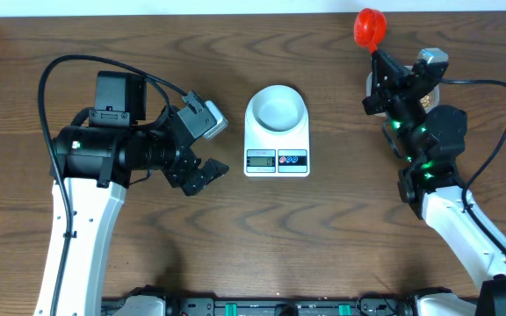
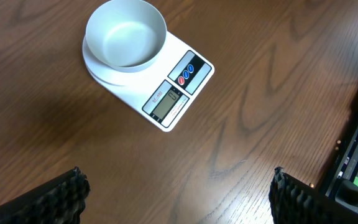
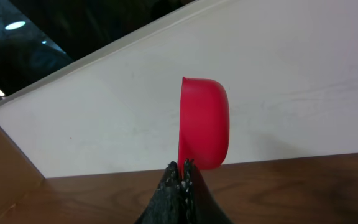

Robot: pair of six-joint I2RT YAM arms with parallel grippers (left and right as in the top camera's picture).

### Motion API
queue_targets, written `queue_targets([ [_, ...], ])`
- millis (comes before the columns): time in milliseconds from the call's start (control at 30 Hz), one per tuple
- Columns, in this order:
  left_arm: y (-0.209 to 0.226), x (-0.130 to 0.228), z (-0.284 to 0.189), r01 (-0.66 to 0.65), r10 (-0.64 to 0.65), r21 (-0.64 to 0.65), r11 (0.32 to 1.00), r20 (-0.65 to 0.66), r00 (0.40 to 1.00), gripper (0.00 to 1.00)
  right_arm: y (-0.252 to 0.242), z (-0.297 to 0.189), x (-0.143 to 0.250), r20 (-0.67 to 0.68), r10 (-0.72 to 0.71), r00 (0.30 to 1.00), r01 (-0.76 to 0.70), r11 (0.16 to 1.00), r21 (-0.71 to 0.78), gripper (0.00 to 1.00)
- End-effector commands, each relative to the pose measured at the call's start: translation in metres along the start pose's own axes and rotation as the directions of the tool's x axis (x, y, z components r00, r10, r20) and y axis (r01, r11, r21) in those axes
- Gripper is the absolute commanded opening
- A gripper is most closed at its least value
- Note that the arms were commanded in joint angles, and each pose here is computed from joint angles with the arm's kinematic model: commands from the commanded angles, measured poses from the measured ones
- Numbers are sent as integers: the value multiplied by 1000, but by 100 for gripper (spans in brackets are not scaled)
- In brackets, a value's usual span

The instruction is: Scoop item into bowl and weigh 50g on scale

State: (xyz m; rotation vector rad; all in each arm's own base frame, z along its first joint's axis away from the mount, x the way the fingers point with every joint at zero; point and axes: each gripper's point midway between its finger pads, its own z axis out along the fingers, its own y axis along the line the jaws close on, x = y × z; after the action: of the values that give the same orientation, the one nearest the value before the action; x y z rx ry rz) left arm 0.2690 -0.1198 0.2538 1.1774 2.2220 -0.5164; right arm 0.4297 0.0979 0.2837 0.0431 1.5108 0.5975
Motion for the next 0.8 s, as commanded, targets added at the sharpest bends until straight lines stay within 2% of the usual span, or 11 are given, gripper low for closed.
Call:
queue_targets([
  [0, 2, 4, 2, 0, 0, -2, 1000, -13, 1000, 95, 4, 3, -10, 22, -18, 1000, 19, 1000, -16, 1],
  [767, 7, 5, 2, -7, 6, -25, 1000, -20, 1000, 95, 5, 3, -9, 17, -18, 1000, 19, 999, -26, 1],
])
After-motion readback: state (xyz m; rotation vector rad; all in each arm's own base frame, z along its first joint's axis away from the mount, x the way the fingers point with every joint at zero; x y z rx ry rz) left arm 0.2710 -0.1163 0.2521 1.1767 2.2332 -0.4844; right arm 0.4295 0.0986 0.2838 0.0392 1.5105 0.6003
